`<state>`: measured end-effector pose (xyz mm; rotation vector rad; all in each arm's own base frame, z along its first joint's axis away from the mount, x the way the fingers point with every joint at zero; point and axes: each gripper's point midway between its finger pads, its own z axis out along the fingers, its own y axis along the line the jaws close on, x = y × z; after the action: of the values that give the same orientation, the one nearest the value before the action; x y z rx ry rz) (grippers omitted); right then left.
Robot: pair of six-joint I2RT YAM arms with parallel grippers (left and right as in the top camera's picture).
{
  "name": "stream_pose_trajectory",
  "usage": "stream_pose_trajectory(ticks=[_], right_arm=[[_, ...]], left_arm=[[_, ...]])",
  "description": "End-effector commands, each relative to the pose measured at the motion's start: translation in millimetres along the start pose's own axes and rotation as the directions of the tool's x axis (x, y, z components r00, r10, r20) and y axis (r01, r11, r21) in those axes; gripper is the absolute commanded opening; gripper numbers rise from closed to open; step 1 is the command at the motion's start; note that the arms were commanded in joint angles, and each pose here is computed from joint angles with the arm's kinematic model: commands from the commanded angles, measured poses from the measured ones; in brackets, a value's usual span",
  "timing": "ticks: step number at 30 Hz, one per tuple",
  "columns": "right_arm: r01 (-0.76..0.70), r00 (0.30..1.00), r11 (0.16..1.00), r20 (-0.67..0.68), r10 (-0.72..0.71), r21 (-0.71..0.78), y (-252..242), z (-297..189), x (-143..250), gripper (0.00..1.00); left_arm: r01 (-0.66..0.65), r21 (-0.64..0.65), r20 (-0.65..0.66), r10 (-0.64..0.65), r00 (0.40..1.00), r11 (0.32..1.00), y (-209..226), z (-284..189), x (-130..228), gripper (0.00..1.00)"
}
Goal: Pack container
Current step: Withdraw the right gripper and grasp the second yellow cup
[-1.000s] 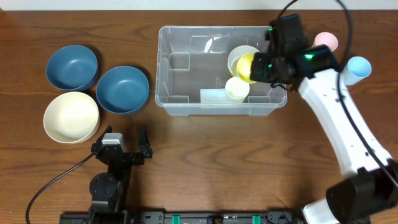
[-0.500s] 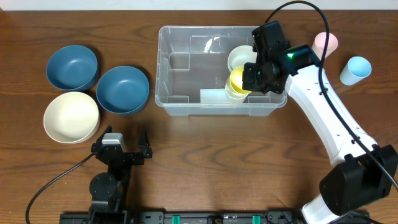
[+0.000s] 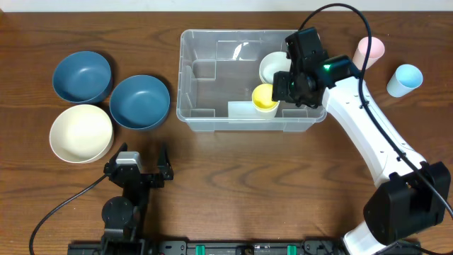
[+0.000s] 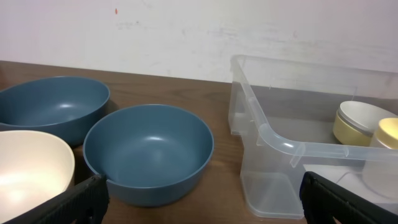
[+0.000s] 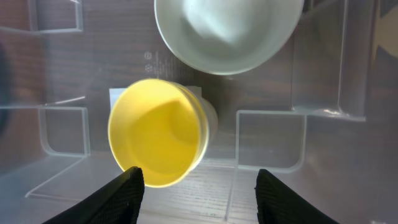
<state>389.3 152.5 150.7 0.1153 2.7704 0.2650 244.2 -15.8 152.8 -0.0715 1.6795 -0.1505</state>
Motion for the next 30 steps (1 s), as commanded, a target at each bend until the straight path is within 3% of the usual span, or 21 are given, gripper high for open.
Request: stream_pose_trajectory(ticks=[1,3,6,10,17,30], right_arm=[[0.04,0.998,0.999,0.046,-0.039,-0.007,4,-15,-14,0.6],[0.024,0.997,1.0,0.08,-0.024,-0.005,1,-28,-24,0.63],[-0.051,0.988,0.999,0.145,0.05,0.0,-20,-53,-47,0.81],[-0.188,0.963,0.981,0.204,0.177,0.036,-77,-75,-74,0.89],[-0.367,0.92,0.925,0.182,0.346,0.1,-174,-62,-80,0.86],[-0.433,0.9,0.888,0.025,0.435,0.153,-212,45,-71,0.79]], left_arm=[[-0.006,-0.016,-0.047,0.006,0.999,1.0,4,1,16,0.98],[-0.006,-0.016,-0.047,0.006,0.999,1.0,4,1,16,0.98],[-0.006,-0.016,-0.047,0.006,0.999,1.0,4,1,16,0.98],[-0.006,-0.016,-0.047,0.006,0.999,1.0,4,1,16,0.98],[-0.006,-0.016,-0.047,0.006,0.999,1.0,4,1,16,0.98],[-0.006,-0.016,-0.047,0.006,0.999,1.0,4,1,16,0.98]])
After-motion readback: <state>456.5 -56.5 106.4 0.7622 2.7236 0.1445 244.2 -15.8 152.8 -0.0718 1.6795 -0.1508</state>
